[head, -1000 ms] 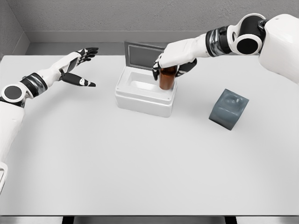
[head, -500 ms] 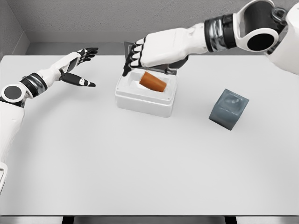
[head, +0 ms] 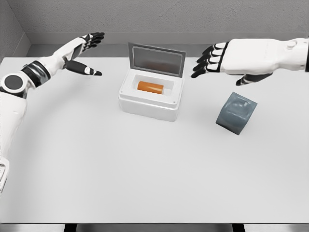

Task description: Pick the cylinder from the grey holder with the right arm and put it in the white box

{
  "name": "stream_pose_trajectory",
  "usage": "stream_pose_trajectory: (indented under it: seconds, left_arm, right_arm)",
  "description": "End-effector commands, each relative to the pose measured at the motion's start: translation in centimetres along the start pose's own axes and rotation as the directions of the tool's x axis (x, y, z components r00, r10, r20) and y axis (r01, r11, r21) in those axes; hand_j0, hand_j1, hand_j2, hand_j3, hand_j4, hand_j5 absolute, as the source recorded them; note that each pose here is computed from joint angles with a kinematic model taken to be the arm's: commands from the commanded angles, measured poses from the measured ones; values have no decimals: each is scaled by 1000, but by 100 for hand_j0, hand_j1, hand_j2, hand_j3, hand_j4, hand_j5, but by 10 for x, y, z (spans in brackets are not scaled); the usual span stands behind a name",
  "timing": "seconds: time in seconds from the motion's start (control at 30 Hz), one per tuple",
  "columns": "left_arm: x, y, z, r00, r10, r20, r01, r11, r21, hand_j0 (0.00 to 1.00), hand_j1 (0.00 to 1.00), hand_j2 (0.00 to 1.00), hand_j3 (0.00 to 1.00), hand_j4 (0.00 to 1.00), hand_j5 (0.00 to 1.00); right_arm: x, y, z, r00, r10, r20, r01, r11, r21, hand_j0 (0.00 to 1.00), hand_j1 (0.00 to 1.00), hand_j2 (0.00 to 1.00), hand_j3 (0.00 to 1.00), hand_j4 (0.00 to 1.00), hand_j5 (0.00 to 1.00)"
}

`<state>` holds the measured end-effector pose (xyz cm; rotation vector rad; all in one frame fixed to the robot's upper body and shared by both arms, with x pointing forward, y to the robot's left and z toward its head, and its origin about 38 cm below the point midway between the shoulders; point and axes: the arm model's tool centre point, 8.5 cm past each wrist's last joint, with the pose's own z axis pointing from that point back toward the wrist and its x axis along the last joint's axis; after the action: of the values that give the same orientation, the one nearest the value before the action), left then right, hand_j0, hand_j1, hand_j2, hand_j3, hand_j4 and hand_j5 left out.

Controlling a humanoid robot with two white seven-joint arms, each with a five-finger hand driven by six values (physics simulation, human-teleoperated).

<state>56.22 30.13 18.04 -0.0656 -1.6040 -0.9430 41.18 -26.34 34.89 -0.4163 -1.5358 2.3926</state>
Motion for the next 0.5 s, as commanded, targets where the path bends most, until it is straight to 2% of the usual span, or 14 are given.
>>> stream_pose_trajectory:
  seconds: [0.0, 0.07, 0.13, 0.17, 0.27, 0.33, 0.47]
  left_arm:
    - [0, -11, -9, 999, 33, 3, -33, 999, -7, 100, 100, 100, 100, 100, 100]
    - [4, -12, -15, 999, 36, 7, -36, 999, -11, 100, 100, 100, 100, 100, 100]
    - [-1, -26, -23, 998, 69, -8, -70, 997, -28, 100, 100, 100, 100, 100, 100]
    - [2, -23, -26, 998, 68, -8, -68, 997, -25, 100, 100, 100, 100, 100, 100]
    - [2, -33, -33, 996, 88, -13, -88, 995, -38, 100, 100, 100, 100, 100, 100]
    - [8, -29, -37, 998, 57, -19, -58, 997, -48, 100, 100, 100, 100, 100, 100]
    - [8, -33, -40, 998, 59, -32, -61, 996, -60, 100, 100, 100, 100, 100, 100]
  right_arm:
    - [-4, 6, 11, 999, -19, -27, 19, 1000, 12, 97, 97, 97, 97, 97, 97]
    - [-8, 8, 23, 998, -20, -61, 21, 1000, 23, 99, 99, 99, 99, 99, 99]
    - [-14, 12, 33, 995, -29, -93, 32, 999, 29, 100, 100, 100, 100, 100, 100]
    - [-14, 13, 33, 995, -31, -92, 34, 999, 31, 100, 100, 100, 100, 100, 100]
    - [-14, 17, 32, 995, -35, -92, 39, 998, 39, 100, 100, 100, 100, 100, 100]
    - [-13, 17, 32, 995, -36, -91, 40, 998, 40, 100, 100, 100, 100, 100, 100]
    - [-13, 21, 30, 995, -46, -89, 50, 998, 42, 100, 100, 100, 100, 100, 100]
